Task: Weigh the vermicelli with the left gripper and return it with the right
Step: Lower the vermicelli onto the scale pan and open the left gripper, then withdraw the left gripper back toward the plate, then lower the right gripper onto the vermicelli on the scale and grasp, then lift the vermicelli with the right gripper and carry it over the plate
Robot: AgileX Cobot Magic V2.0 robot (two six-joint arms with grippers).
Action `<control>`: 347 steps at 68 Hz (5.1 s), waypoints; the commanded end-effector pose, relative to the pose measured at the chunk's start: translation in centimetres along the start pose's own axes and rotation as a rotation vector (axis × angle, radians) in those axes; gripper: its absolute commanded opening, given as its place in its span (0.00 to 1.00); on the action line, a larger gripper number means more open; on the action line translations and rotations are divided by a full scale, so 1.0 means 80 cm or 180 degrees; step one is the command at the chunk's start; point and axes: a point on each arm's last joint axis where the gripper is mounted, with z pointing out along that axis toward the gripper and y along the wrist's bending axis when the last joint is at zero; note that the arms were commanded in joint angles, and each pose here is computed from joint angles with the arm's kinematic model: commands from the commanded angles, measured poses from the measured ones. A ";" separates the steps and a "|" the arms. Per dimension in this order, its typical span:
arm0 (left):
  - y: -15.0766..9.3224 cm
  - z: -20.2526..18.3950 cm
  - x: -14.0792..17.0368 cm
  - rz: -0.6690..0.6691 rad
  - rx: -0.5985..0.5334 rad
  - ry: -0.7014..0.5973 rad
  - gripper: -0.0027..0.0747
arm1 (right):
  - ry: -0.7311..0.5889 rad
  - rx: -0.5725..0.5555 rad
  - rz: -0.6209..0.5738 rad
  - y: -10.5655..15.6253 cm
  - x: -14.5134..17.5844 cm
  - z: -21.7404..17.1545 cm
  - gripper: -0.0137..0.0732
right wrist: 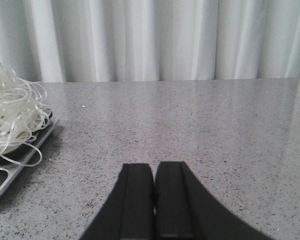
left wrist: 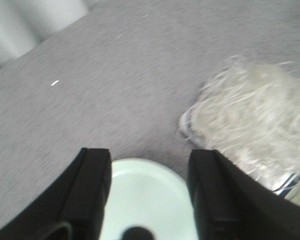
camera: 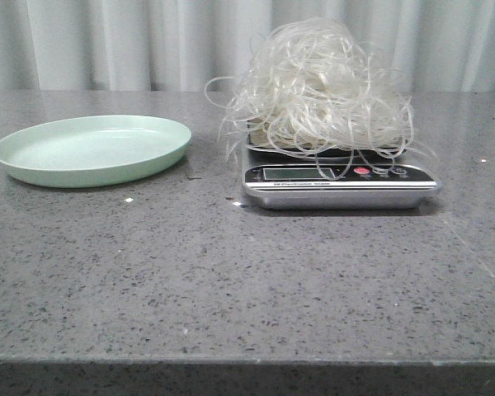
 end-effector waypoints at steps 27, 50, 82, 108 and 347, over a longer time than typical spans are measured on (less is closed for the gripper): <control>0.017 -0.141 0.118 -0.0543 -0.0959 -0.0922 0.25 | -0.0329 -0.0005 -0.0009 0.000 -0.014 -0.002 0.33; -0.024 -0.153 0.226 -0.0567 -0.1263 -0.1378 0.21 | -0.0329 -0.0005 -0.0009 0.000 -0.014 -0.002 0.33; -0.055 -0.144 0.312 -0.0529 -0.1521 -0.1995 0.21 | -0.0344 -0.0006 -0.0009 0.000 -0.014 -0.002 0.33; -0.054 -0.145 0.312 -0.0526 -0.1529 -0.2014 0.21 | -0.0745 -0.0030 0.0002 0.004 -0.061 -0.008 0.33; -0.055 -0.144 0.313 -0.0528 -0.1527 -0.2007 0.21 | 0.2101 -0.1911 0.0037 0.252 -0.312 0.324 0.33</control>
